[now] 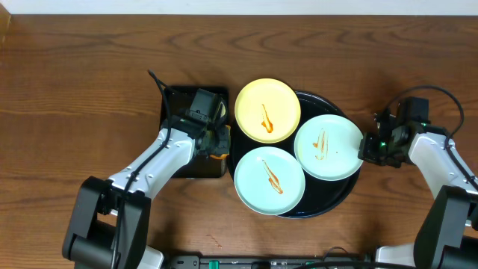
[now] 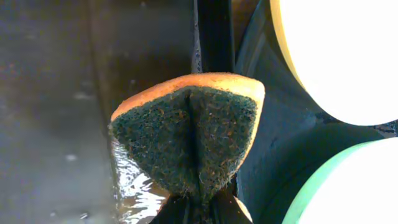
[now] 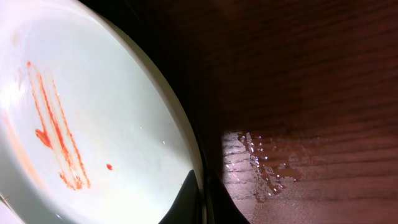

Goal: Clean dirty plates on tray and stack at the side
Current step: 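Carry the sponge with the left gripper over the right pale green plate, then scrub the right pale green plate with the sponge in the left gripper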

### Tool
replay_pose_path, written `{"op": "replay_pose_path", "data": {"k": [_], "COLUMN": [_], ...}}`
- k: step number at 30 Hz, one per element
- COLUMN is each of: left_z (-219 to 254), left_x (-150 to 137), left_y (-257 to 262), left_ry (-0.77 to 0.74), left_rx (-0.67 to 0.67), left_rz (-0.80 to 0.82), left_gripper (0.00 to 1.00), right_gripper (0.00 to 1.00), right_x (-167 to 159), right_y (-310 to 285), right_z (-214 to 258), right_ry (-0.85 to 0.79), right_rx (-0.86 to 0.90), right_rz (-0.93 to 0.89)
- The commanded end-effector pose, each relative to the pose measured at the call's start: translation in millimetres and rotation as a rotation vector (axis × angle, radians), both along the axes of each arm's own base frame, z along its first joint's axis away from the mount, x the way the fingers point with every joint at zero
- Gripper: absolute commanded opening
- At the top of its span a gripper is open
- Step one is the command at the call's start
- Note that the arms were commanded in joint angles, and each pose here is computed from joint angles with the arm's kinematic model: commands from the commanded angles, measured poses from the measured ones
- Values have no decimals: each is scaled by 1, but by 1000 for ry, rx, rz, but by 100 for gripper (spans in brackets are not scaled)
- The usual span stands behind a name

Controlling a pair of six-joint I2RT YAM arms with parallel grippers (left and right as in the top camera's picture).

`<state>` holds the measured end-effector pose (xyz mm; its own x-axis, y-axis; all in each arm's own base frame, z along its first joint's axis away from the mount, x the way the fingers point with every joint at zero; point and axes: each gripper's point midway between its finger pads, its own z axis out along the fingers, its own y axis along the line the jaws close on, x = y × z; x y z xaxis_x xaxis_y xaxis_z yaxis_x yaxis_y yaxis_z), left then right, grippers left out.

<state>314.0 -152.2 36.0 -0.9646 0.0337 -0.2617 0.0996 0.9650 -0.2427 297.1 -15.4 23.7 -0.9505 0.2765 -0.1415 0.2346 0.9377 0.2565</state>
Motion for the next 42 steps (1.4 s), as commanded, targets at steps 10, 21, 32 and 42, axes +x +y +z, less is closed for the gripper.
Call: {"op": "replay_pose_path", "data": {"k": [10,21,32,42], "left_z": [87,170,132,63], "left_x": [12,23,3,-35], "left_y": [-3,-84,-197,-276], "left_ry": [-246,-312,-187,-83], "left_rx": [-75,-299,-353,-393], "left_rz": [21,-103,-330,-388], "left_gripper": [7,8,8,8], "right_gripper": [1,1,1,1], "right_x": [3,2,1,0], "right_y": [3,12,12,12], "right_z": [2,4,4,3], "right_ry": [-7,-9,-5,1], "right_rx": [21,74,74,75], "right_rz": [6,14,14,13]}}
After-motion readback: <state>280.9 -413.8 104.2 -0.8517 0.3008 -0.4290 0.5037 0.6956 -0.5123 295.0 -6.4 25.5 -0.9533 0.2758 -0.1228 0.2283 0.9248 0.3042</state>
